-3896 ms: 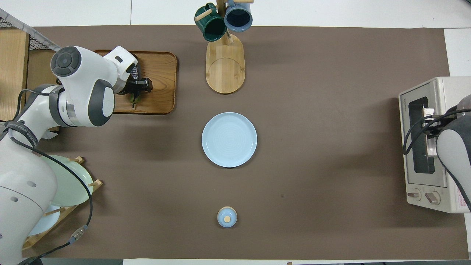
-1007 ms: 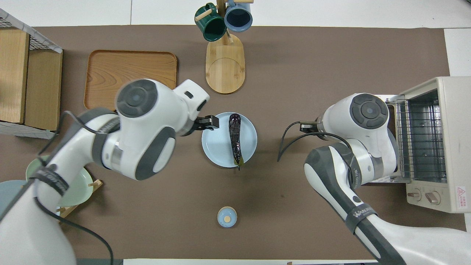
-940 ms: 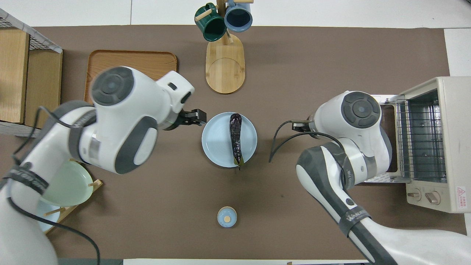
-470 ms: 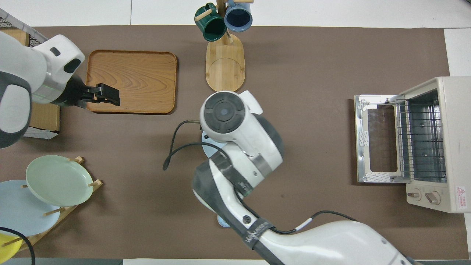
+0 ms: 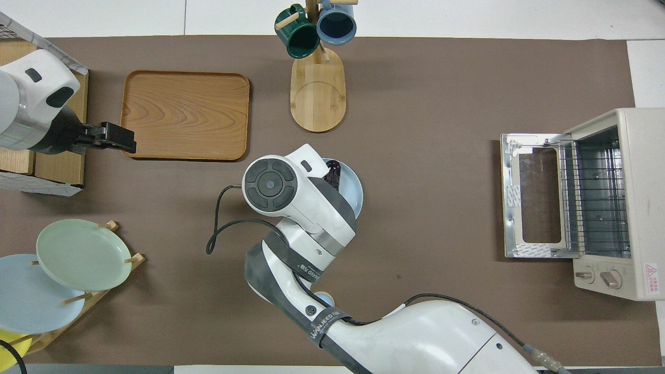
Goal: Put eggplant into oven
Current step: 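Retract the left gripper while the right gripper grasps the blue plate, then lift the blue plate with the right gripper and carry it toward the oven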
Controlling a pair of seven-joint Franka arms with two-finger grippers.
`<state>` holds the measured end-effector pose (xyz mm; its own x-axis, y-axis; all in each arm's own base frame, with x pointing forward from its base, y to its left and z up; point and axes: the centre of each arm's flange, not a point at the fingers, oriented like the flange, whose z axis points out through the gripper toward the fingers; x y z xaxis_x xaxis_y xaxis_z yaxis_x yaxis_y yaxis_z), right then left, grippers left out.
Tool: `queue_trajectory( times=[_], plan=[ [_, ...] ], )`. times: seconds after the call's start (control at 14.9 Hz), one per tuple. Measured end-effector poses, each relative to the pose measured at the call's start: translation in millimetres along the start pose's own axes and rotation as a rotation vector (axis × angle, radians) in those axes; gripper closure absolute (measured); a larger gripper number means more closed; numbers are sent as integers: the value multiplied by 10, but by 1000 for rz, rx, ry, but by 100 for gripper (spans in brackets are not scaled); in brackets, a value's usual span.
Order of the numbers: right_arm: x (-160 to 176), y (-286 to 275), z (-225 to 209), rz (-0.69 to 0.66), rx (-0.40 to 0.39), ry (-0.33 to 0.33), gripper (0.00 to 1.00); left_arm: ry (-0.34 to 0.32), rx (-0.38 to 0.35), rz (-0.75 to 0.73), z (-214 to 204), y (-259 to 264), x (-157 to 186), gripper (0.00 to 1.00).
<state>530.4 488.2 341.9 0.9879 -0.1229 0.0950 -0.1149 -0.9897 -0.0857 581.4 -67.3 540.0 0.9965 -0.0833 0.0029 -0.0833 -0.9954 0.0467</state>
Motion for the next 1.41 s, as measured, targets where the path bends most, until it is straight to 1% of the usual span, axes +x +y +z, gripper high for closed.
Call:
queue_trajectory(
  times=[0.13,0.27,0.4,0.6,0.67,0.81,1.01,1.07,1.14,1.41],
  plan=[
    [-87,57,161,-10,11,9,64,-7,20,5,-97,-9,-73,0],
    [-236,102,306,-35,3,2,64,-21,39,8,-200,-21,-164,0],
    [-357,79,325,-54,2,-1,64,-41,47,8,-285,-23,-256,0],
    [-426,59,287,-67,2,-1,65,-59,50,6,-373,-32,-361,0],
    [-439,76,300,-77,-1,-3,69,-62,51,3,-364,-48,-379,0],
    [-477,116,348,-98,17,11,90,-69,51,-7,-322,-103,-388,0],
    [-540,179,371,-106,42,31,91,-32,51,-24,-358,-203,-347,0],
    [-539,195,351,-110,42,33,93,-21,51,-25,-405,-209,-336,0],
    [-532,219,309,-111,40,35,96,-18,51,-24,-472,-199,-335,0],
    [-539,240,315,-112,35,32,96,-23,51,-21,-781,-170,-385,0]
  ],
)
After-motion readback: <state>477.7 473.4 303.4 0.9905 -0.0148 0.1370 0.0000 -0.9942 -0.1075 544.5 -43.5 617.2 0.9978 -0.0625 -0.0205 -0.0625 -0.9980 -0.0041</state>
